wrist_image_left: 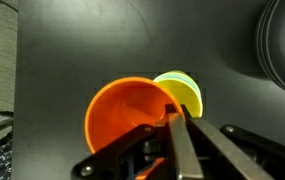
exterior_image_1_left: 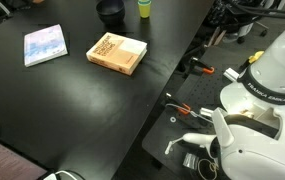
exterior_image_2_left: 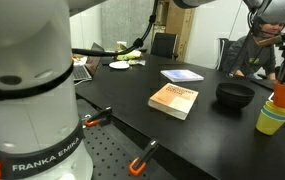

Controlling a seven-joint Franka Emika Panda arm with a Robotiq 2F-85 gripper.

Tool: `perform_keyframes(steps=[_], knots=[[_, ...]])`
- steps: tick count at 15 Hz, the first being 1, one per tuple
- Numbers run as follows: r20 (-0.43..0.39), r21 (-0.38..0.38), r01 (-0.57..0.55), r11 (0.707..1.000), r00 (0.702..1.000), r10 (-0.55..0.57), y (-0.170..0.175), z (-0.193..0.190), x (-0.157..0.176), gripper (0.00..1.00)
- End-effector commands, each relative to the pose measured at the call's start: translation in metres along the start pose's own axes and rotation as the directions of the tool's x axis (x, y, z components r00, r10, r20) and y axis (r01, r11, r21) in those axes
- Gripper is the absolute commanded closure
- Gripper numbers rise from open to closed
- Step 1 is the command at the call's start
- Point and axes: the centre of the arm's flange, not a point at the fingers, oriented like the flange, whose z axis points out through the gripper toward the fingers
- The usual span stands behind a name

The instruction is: Stack up the plastic cups

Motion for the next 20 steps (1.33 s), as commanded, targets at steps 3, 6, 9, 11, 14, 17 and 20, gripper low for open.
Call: perform_keyframes(steps=[3,6,9,11,14,17,20], knots=[[-0.001,-0.016,0.018,1.000,1.000,-0.018,-0.043,-0.005,0.037,0.99],[-0.005,-0.016,0.022,1.000,1.000,-0.022,-0.049,-0.003,0.041,0.99],[-0.009,-0.016,0.027,1.000,1.000,-0.027,-0.053,-0.003,0.042,0.99],[-0.009,-0.005,0.026,1.000,1.000,-0.026,-0.055,-0.004,0.043,0.69],[-0.006,0.008,0.028,1.000,1.000,-0.028,-0.058,-0.005,0.043,0.56],[-0.005,0.007,0.029,1.000,1.000,-0.029,-0.058,-0.009,0.040,0.33],[0.028,-0.015,0.039,0.999,0.999,-0.038,-0.052,-0.018,0.031,0.11]])
